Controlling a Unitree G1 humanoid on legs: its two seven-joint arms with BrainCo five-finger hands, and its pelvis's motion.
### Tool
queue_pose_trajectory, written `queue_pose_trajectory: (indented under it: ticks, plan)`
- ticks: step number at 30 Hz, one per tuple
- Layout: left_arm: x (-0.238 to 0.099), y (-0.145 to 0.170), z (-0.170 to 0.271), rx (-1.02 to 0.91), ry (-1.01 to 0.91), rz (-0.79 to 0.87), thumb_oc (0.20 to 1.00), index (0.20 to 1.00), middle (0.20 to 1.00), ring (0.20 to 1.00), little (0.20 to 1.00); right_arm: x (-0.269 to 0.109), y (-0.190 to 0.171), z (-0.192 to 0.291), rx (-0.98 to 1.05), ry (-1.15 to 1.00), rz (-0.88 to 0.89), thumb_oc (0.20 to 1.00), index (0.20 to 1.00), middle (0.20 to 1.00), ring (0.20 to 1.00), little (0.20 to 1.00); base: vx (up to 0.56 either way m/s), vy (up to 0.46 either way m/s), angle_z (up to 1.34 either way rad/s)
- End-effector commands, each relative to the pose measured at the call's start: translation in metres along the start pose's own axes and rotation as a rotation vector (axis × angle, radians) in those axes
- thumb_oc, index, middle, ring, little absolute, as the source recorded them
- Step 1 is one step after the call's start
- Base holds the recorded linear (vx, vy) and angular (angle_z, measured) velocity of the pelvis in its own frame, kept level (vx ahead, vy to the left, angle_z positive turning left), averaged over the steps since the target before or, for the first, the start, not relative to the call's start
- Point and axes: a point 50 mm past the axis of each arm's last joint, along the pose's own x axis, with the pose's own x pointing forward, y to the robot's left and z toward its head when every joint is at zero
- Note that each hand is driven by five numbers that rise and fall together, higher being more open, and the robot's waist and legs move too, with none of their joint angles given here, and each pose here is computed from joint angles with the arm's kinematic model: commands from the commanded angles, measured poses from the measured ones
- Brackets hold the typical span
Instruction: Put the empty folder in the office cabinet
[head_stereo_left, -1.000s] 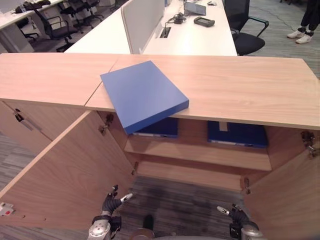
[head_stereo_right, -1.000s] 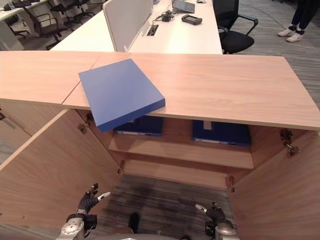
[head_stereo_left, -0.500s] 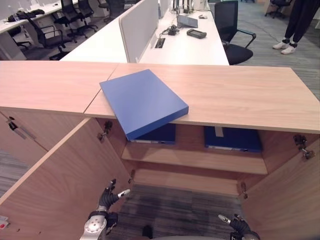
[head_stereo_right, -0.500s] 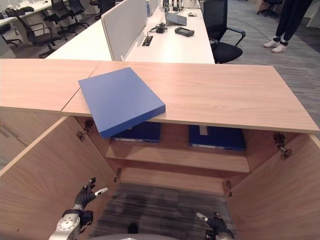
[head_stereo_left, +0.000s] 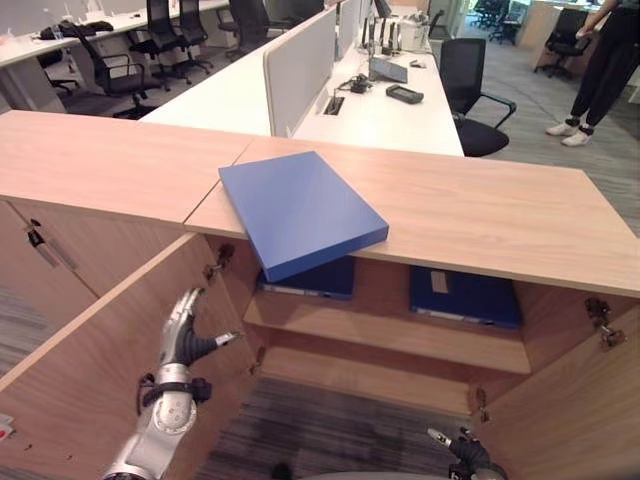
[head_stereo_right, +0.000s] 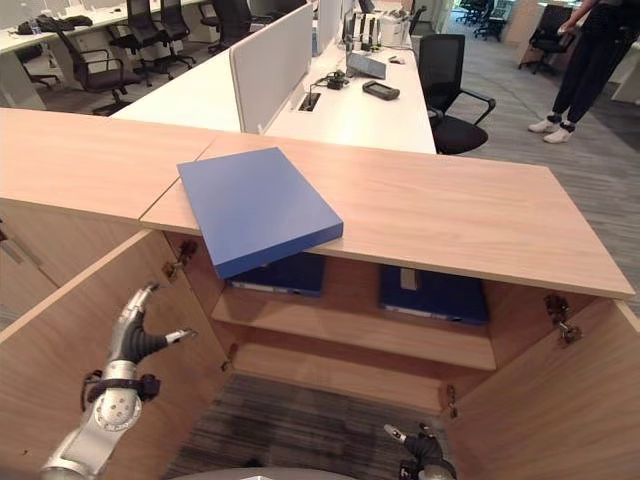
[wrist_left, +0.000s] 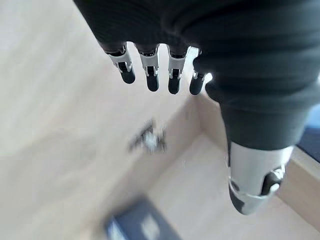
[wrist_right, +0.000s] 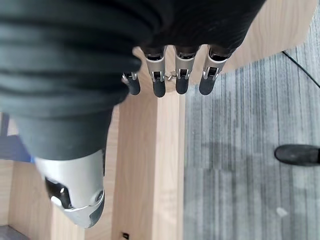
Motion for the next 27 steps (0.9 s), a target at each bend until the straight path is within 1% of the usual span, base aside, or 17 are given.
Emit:
queue_pose_trajectory:
  ticks: [1,2,4,6,13,14,16,17,21,27]
  plan:
    - [0.027,0.039,0.014,0.139,-0.140,0.237,1.000,1.000,1.000,1.000,1.000,0.001,0.015,0.015,0.058,-0.065,0.033,1.000,1.000,1.000,1.000,1.000,0.00,0.000,0.00]
    - [0.027,0.039,0.014,0.141,-0.140,0.237,1.000,1.000,1.000,1.000,1.000,0.001,0.016,0.015,0.058,-0.065,0.034,1.000,1.000,1.000,1.000,1.000,0.00,0.000,0.00]
    - [0.029,0.047,0.015,0.208,-0.168,0.273,1.000,1.000,1.000,1.000,1.000,0.001,0.016,0.013,0.056,-0.058,0.037,1.000,1.000,1.000,1.000,1.000,-0.01,0.010,-0.02]
    - [0.038,0.062,0.022,0.301,-0.246,0.315,1.000,1.000,1.000,1.000,1.000,0.001,0.015,0.012,0.074,-0.053,0.031,1.000,1.000,1.000,1.000,1.000,-0.04,0.035,-0.07]
    - [0.050,0.078,0.035,0.385,-0.351,0.347,1.000,1.000,1.000,1.000,1.000,0.000,0.016,0.010,0.058,-0.050,0.046,1.000,1.000,1.000,1.000,1.000,-0.03,0.016,-0.07]
    - [0.055,0.086,0.044,0.412,-0.409,0.357,1.000,1.000,1.000,1.000,1.000,0.000,0.016,0.010,0.057,-0.049,0.051,1.000,1.000,1.000,1.000,1.000,-0.01,0.019,-0.08]
    - [0.059,0.092,0.049,0.424,-0.437,0.375,1.000,1.000,1.000,1.000,1.000,0.000,0.017,0.011,0.055,-0.051,0.057,1.000,1.000,1.000,1.000,1.000,0.01,0.010,-0.11]
    - [0.065,0.096,0.059,0.436,-0.493,0.371,1.000,1.000,1.000,1.000,1.000,0.001,0.016,0.010,0.058,-0.045,0.058,1.000,1.000,1.000,1.000,1.000,0.04,0.005,-0.10]
    - [0.072,0.099,0.069,0.428,-0.528,0.379,1.000,1.000,1.000,1.000,1.000,0.001,0.019,0.010,0.057,-0.046,0.069,1.000,1.000,1.000,1.000,1.000,-0.01,0.005,-0.02]
    - [0.080,0.092,0.079,0.423,-0.578,0.335,1.000,1.000,1.000,1.000,1.000,0.001,0.019,0.009,0.056,-0.038,0.067,1.000,1.000,1.000,1.000,1.000,0.01,0.000,-0.03]
